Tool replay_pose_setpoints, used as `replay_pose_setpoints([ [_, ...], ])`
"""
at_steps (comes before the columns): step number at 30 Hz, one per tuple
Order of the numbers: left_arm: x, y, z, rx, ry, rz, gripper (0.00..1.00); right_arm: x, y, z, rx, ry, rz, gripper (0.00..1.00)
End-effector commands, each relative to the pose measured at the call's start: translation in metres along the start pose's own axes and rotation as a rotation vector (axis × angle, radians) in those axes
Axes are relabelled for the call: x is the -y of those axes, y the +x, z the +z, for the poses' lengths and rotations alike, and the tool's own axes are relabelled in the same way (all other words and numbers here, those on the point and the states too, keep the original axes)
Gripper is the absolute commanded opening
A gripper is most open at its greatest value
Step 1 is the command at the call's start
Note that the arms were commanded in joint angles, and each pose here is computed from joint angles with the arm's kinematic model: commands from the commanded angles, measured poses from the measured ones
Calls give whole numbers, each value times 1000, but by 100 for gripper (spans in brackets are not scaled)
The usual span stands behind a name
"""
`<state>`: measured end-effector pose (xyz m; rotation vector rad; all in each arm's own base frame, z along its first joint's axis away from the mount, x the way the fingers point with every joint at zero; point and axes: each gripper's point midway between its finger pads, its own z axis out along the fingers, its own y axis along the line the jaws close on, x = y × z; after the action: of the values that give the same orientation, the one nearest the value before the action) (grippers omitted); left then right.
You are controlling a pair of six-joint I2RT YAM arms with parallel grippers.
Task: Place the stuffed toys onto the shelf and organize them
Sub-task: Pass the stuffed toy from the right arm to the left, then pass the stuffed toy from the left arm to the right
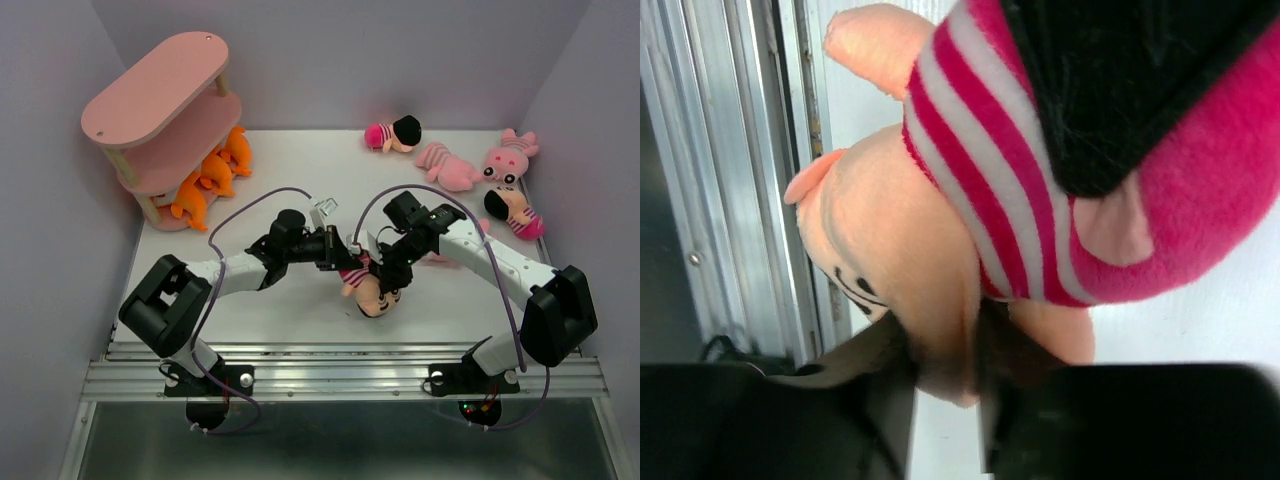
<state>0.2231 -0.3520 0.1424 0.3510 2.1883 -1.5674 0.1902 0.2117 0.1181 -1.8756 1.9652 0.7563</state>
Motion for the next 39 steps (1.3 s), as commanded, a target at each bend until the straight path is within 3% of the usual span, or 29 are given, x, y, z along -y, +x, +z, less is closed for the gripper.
replay_pose_setpoints([
  [1,10,4,-7,10,38,15,0,30,-31,-9,97,146,57,37],
  [3,7,-9,-14,79,4,1,0,34,-37,-12,115,168,101,48],
  [4,2,-9,-18,98,-15,-14,0,37,-41,-17,138,177,153,60],
  [10,1,-51,-56,358,-134,16,0,52,-64,-58,296,200,295,89],
  [14,25,-79,-86,527,-145,116,0,58,-79,-72,387,152,388,93],
  [18,24,-103,-117,719,-248,180,0,59,-96,-72,451,98,456,100],
  [22,27,-117,-145,858,-326,241,0,60,-112,-77,499,57,516,100],
  [30,36,-135,-187,1109,-411,235,0,75,-153,-97,678,10,860,100],
  [31,38,-135,-187,1123,-404,226,0,74,-168,-110,760,-4,857,100],
  [34,48,-142,-185,1150,-392,206,0,72,-177,-115,838,-45,874,100],
  [39,57,-144,-168,1138,-388,200,0,87,-183,-102,817,-34,919,100],
])
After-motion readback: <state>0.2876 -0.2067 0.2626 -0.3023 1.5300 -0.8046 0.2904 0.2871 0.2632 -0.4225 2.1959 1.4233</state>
